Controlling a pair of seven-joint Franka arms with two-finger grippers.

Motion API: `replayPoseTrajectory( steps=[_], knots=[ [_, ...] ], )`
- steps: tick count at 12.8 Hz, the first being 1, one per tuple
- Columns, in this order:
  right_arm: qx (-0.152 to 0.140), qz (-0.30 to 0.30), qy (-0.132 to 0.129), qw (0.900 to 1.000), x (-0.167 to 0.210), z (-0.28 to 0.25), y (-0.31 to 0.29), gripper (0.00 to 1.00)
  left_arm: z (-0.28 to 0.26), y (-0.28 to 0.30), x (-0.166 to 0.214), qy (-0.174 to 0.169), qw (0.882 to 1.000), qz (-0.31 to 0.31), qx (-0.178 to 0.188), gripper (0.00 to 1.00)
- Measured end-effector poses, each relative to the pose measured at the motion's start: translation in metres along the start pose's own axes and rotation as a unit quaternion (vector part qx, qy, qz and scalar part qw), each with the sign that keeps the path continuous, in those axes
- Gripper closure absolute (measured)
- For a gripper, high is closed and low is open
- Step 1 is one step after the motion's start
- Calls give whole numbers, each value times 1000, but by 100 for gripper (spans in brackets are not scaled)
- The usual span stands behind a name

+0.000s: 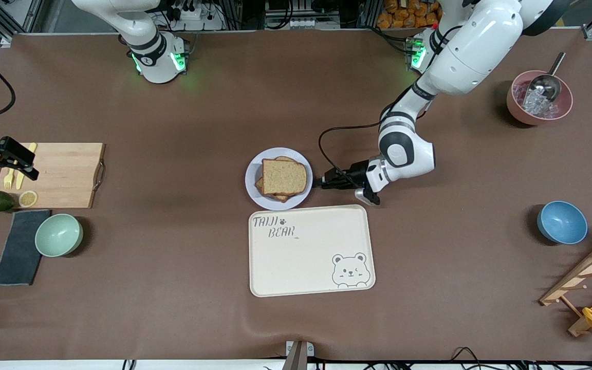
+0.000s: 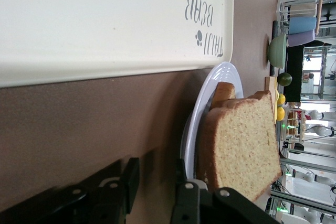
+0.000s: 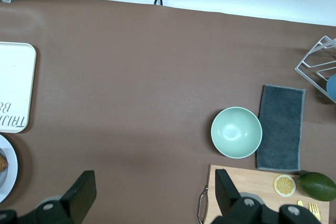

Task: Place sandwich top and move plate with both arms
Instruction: 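Close the left gripper on the plate rim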

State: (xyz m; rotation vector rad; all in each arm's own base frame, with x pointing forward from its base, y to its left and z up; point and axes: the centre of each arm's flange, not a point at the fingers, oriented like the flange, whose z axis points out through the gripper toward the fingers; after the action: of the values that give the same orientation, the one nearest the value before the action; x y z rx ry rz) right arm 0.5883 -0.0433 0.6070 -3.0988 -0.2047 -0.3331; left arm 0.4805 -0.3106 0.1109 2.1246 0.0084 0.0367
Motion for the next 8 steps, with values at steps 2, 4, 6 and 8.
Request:
replayPoseTrajectory(
  steps=[2,4,6,8],
  knots=[
    [5,12,-25,1000,-5,-10,-2,0,3,-1,2,1,1000,-2,-3,66],
    [6,25,-37,999,-11,-18,-3,0,6,-2,2,2,1000,-4,-5,66],
    [7,35,-39,999,-15,-24,-4,0,7,0,2,1,1000,-6,-10,66],
    [6,58,-41,997,-17,-26,-5,0,10,1,0,-4,1000,-10,-25,66]
  ],
)
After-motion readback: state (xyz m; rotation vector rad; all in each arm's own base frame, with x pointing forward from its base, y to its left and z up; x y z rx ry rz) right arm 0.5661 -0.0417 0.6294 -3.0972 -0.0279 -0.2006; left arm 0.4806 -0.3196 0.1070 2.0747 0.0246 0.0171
